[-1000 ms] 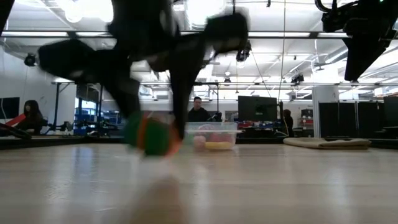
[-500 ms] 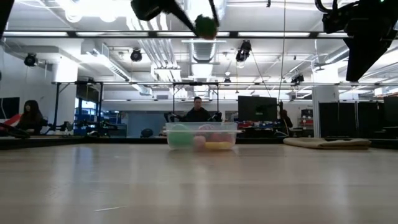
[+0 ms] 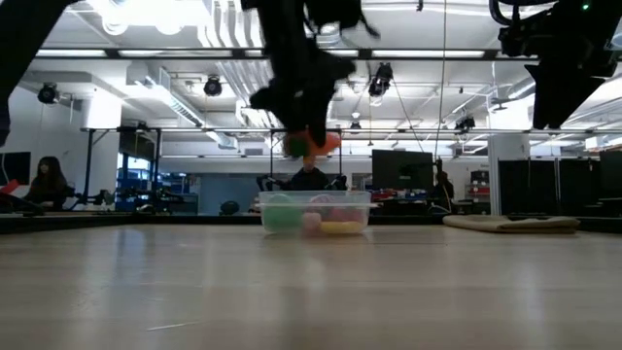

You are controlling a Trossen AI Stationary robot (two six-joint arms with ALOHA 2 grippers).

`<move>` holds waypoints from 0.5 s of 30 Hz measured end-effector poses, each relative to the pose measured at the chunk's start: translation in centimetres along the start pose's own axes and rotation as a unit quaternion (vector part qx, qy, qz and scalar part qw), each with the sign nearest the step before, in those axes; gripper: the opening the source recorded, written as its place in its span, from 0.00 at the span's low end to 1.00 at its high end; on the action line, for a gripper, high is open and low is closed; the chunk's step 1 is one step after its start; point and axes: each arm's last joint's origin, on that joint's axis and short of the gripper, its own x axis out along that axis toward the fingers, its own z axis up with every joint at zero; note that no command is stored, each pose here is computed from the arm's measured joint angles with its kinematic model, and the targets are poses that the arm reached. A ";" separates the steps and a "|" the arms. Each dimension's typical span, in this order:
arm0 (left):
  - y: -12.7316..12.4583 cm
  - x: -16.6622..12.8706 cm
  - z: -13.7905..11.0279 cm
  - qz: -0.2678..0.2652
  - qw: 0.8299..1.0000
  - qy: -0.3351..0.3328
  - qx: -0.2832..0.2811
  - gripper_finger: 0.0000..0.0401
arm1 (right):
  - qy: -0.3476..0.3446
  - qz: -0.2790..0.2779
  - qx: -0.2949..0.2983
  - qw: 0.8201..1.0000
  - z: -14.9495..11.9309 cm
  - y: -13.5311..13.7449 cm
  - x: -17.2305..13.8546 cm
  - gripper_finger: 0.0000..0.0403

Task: Pick and placing Produce into tupperware
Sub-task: Put the orange carrot into the transparent container

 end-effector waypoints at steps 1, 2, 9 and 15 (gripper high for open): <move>0.2 0.8 -0.2 0.003 1.000 0.023 0.013 0.39 | 0.000 -0.001 0.004 1.000 0.0 0.0 0.0 0.75; 0.5 1.6 -0.5 0.008 0.999 0.044 0.020 0.39 | 0.001 -0.001 0.009 1.000 0.1 0.0 0.0 0.75; 0.5 5.9 -1.5 0.007 0.989 0.108 0.105 0.39 | 0.002 -0.001 0.029 1.000 0.1 0.0 0.0 0.75; 0.5 5.3 -0.8 0.052 0.992 0.048 0.109 0.40 | 0.008 0.003 0.029 1.000 0.0 0.0 0.0 0.75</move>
